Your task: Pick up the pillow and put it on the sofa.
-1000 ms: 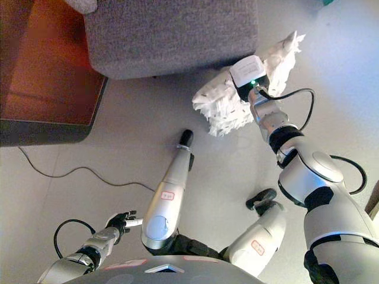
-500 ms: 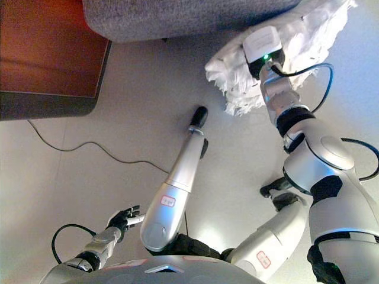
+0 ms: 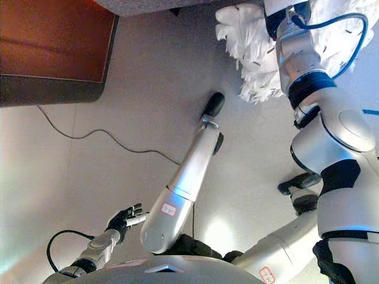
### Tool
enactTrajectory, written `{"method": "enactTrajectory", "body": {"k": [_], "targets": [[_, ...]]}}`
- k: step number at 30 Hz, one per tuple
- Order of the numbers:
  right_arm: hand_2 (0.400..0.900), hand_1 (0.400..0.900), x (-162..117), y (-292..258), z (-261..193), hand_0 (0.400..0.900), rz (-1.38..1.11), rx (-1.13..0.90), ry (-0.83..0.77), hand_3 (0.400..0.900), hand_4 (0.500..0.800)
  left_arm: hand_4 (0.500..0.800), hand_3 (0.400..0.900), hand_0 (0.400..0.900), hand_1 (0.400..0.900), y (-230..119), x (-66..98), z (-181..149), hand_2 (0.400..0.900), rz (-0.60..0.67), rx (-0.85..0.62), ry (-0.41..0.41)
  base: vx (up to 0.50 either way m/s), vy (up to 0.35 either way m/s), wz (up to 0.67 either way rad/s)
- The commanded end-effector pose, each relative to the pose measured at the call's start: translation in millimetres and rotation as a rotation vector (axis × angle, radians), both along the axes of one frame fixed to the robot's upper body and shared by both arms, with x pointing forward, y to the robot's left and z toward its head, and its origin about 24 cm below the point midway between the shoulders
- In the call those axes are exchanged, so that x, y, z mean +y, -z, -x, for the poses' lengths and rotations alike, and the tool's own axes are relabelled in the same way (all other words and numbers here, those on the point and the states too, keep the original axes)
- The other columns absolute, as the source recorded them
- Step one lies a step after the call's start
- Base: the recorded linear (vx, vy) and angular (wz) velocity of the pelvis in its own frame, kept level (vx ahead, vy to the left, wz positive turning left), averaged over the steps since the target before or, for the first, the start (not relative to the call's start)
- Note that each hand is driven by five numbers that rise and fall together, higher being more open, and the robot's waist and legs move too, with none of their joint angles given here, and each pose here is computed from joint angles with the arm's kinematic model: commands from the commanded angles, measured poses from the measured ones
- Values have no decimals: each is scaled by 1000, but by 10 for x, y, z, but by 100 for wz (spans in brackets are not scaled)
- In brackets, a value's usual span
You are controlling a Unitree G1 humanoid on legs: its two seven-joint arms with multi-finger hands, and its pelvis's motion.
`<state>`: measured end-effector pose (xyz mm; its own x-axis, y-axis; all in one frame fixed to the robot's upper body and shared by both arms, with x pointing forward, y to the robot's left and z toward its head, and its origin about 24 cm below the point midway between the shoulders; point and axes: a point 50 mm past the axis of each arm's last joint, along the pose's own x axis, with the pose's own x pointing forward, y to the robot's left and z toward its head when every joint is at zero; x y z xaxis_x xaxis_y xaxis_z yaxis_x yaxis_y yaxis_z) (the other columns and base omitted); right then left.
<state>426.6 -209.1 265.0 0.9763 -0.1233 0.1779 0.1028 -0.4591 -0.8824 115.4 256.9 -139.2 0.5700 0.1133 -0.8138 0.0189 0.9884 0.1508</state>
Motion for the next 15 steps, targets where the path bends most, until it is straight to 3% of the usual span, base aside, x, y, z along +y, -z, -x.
{"method": "enactTrajectory", "body": {"k": [1,15], "targets": [[400,400,-135,-301,66,400,-60,-68,-2,400,500,800,900,900,900,55,295,797,900,-49,191,-81,-29,-6,4],[400,400,-116,-275,70,400,-86,-112,-65,400,500,800,900,900,900,91,225,914,900,-24,201,-131,-15,-12,-2]]}}
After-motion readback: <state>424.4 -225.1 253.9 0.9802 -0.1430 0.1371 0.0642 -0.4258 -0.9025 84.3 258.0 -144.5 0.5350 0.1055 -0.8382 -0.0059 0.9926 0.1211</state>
